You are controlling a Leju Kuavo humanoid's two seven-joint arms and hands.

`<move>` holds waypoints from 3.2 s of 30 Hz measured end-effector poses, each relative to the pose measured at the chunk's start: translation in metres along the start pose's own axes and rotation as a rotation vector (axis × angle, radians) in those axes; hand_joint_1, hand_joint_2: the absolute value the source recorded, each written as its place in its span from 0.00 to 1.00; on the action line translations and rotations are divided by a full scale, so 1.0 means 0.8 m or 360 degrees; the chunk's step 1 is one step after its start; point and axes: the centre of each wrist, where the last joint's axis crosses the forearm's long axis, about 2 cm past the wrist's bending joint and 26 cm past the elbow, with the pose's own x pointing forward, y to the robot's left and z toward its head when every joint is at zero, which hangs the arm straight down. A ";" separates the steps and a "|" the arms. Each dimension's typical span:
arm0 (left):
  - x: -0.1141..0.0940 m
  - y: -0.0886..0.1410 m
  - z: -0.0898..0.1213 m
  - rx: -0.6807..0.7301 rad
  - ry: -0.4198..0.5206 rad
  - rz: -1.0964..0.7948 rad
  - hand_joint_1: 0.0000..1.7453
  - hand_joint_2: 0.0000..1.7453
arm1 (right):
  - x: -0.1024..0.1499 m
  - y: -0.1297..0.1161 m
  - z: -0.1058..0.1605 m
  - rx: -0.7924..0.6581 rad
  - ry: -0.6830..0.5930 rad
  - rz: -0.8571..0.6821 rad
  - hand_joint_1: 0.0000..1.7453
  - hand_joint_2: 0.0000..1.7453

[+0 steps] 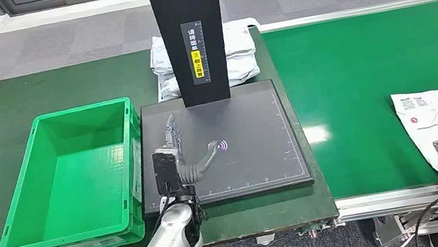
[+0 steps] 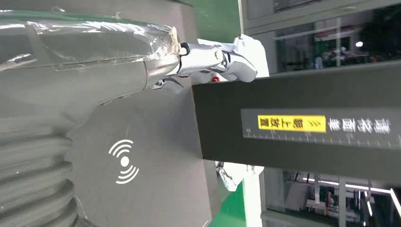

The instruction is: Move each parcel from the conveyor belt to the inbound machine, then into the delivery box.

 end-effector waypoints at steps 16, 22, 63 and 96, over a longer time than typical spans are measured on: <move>0.003 0.017 -0.008 0.0121 -0.0021 0.0027 0.00 1.00 | 0.070 0.018 0.008 -0.0296 -0.0839 -0.0320 1.00 1.00; 0.011 0.020 -0.013 0.0198 -0.0089 -0.0085 0.00 1.00 | 0.153 0.053 0.032 -0.0207 -0.1250 -0.0529 1.00 1.00; 0.043 0.003 -0.044 0.0061 -0.0273 -0.0078 0.00 1.00 | 0.311 0.335 0.237 0.1288 -0.2105 -0.0245 1.00 1.00; 0.017 -0.011 -0.023 -0.0121 -0.0046 0.0175 0.00 1.00 | 0.275 0.244 0.159 0.0144 -0.1759 -0.1026 0.00 1.00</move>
